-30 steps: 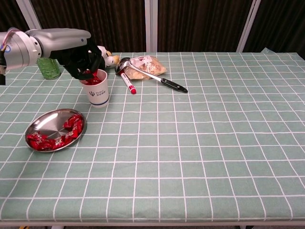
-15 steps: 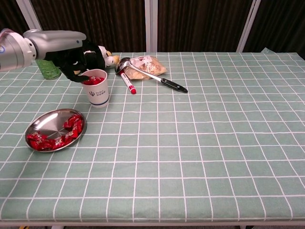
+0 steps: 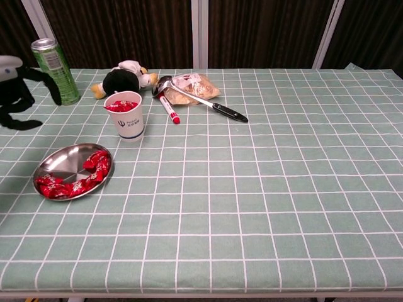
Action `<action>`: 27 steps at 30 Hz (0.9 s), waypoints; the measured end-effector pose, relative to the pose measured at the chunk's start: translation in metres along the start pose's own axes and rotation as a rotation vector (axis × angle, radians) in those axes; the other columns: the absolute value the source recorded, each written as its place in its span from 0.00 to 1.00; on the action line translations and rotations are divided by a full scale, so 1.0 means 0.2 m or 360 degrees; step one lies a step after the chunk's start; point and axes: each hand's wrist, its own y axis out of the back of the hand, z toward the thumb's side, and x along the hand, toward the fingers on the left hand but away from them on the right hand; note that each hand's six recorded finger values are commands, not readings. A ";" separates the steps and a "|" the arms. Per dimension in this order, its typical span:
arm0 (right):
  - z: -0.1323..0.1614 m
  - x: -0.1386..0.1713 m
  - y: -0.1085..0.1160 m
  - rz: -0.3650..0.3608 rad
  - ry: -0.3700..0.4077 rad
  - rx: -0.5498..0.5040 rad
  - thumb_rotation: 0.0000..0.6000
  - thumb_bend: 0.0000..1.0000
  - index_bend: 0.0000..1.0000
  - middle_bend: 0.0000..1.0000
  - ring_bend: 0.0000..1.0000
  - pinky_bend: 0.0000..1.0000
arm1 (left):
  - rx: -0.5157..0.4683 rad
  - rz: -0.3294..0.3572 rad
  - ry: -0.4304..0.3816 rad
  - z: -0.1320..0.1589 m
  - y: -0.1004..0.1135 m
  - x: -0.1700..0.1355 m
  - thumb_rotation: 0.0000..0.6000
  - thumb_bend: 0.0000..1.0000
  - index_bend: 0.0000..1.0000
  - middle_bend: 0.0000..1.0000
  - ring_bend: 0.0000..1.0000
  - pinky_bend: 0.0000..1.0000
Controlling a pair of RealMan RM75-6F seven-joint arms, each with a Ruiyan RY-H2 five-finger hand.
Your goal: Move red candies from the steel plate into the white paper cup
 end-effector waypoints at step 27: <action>0.01 0.01 0.00 0.0000 -0.0005 0.0002 1.00 0.01 0.06 0.27 0.05 0.28 | 0.0324 -0.0208 -0.0141 0.05 -0.36 -0.05 1.00 0.29 0.48 0.95 0.92 1.00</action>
